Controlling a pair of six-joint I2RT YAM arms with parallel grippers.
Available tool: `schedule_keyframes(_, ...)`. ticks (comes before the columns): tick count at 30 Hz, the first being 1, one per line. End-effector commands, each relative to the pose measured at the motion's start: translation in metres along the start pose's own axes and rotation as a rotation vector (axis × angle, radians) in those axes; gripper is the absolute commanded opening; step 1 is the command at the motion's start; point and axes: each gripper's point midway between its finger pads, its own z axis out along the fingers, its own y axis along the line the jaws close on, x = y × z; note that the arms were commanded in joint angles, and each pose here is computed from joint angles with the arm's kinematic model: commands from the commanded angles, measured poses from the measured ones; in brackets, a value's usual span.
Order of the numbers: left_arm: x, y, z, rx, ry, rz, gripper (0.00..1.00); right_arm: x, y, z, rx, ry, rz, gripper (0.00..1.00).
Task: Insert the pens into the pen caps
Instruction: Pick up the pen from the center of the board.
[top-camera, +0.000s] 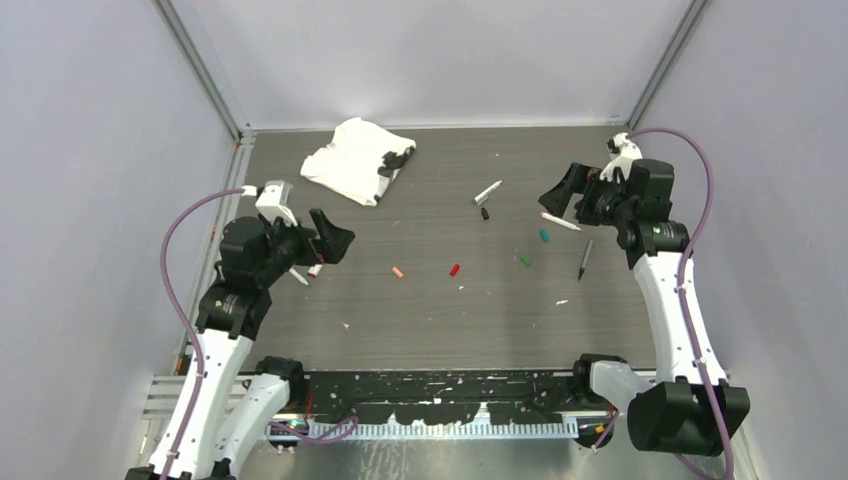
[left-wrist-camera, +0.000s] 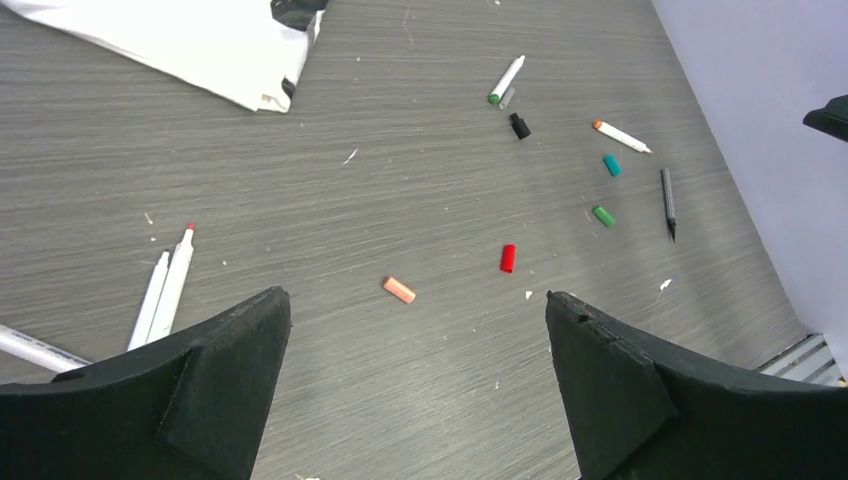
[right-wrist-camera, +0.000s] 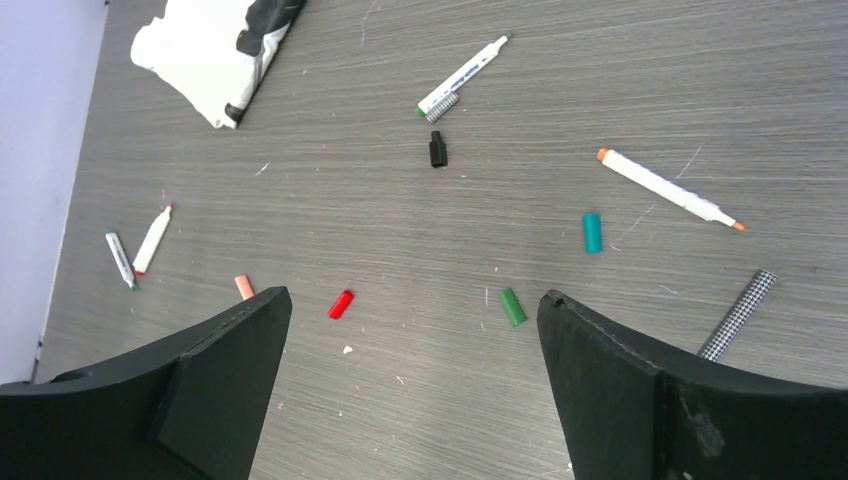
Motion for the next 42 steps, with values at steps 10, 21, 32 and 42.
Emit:
schedule_keyframes(10,0.006,-0.001,0.005,0.078,0.019,-0.088,1.00,-0.046,0.004,0.008,-0.035,-0.048,-0.003,1.00)
schedule_keyframes(21,0.020,-0.018,0.019,0.134,0.203,-0.008,1.00,-0.028,0.016,0.038,-0.231,0.205,-0.288,1.00)
schedule_keyframes(32,0.037,-0.006,0.013,0.089,0.221,0.070,1.00,0.022,-0.078,0.089,0.057,0.507,-0.416,1.00)
schedule_keyframes(42,0.041,-0.014,0.015,0.141,0.236,0.053,1.00,0.046,-0.127,0.108,0.206,0.619,-0.415,0.77)
